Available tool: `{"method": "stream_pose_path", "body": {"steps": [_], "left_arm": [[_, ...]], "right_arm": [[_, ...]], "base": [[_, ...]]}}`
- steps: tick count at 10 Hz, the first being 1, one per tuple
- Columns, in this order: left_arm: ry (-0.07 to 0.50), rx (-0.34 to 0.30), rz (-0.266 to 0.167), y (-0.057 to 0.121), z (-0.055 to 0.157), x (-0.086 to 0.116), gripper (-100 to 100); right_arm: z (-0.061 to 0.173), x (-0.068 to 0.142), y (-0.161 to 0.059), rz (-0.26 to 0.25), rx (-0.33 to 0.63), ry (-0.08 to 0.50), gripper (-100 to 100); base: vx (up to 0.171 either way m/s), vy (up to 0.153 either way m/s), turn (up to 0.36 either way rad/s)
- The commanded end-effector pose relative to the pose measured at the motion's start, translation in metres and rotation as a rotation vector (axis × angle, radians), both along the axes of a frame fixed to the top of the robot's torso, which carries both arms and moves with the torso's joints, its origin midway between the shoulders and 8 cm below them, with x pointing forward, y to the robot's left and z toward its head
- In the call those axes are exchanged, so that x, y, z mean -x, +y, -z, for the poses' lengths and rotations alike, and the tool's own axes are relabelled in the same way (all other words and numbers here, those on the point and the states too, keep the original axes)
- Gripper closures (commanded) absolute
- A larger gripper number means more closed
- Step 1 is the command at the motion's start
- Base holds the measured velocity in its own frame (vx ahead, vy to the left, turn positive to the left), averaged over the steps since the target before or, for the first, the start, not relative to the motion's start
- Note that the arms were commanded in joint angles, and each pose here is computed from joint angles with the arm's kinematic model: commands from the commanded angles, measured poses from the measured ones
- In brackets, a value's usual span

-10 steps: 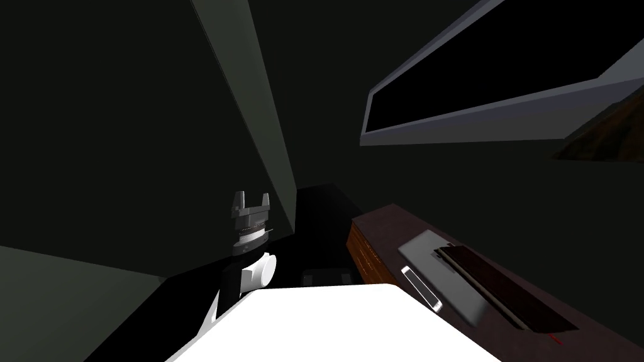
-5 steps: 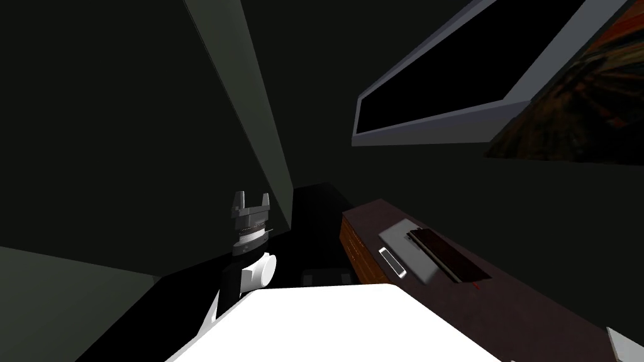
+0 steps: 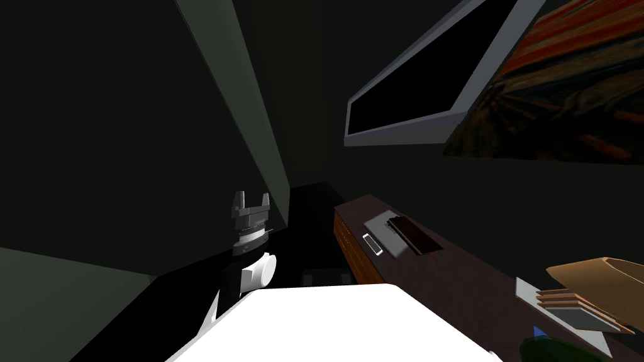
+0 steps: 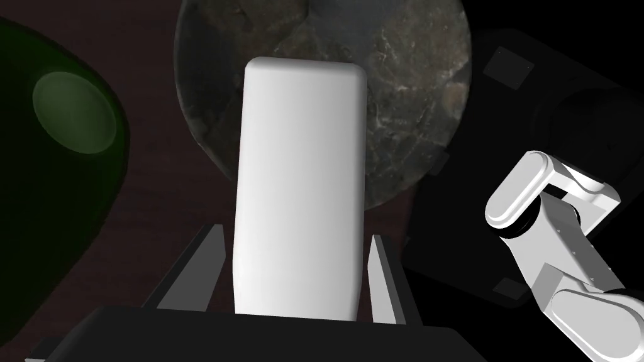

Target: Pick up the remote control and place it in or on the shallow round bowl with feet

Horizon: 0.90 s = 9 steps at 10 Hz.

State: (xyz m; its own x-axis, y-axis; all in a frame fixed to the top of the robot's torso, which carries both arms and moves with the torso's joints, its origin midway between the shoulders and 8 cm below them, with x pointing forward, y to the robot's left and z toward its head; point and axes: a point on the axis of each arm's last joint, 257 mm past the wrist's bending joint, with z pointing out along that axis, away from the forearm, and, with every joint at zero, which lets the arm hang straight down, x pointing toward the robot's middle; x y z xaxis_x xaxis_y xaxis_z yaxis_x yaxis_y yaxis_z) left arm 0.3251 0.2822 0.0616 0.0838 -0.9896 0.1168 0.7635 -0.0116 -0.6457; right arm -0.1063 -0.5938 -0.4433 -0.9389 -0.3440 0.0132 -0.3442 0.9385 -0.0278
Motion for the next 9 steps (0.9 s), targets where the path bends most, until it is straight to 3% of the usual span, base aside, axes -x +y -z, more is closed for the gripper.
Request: {"method": "stream_pose_path", "body": {"steps": [1,2,3,7,8,9], "left_arm": [[0.0,0.0,0.0,0.0,0.0,0.0,0],[0.0,0.0,0.0,0.0,0.0,0.0,0],[0.0,0.0,0.0,0.0,0.0,0.0,0],[0.0,0.0,0.0,0.0,0.0,0.0,0],[0.0,0.0,0.0,0.0,0.0,0.0,0],[0.0,0.0,0.0,0.0,0.0,0.0,0]], "right_arm": [[0.004,-0.001,0.007,-0.014,-0.016,-0.005,100],[0.003,-0.001,0.006,-0.009,-0.011,-0.002,100],[0.003,0.001,0.007,-0.01,-0.013,0.001,-100],[0.003,0.002,0.007,-0.01,-0.013,0.002,-100],[0.003,0.002,0.007,-0.01,-0.013,0.002,0],[-0.009,-0.01,-0.002,-0.023,-0.01,-0.001,-100]], "base": [[-0.182,-0.142,-0.064],[-0.079,-0.054,-0.012],[-0.017,-0.012,-0.002],[-0.002,-0.001,0.0],[0.0,0.0,0.0],[-0.012,0.016,-0.117]]}}
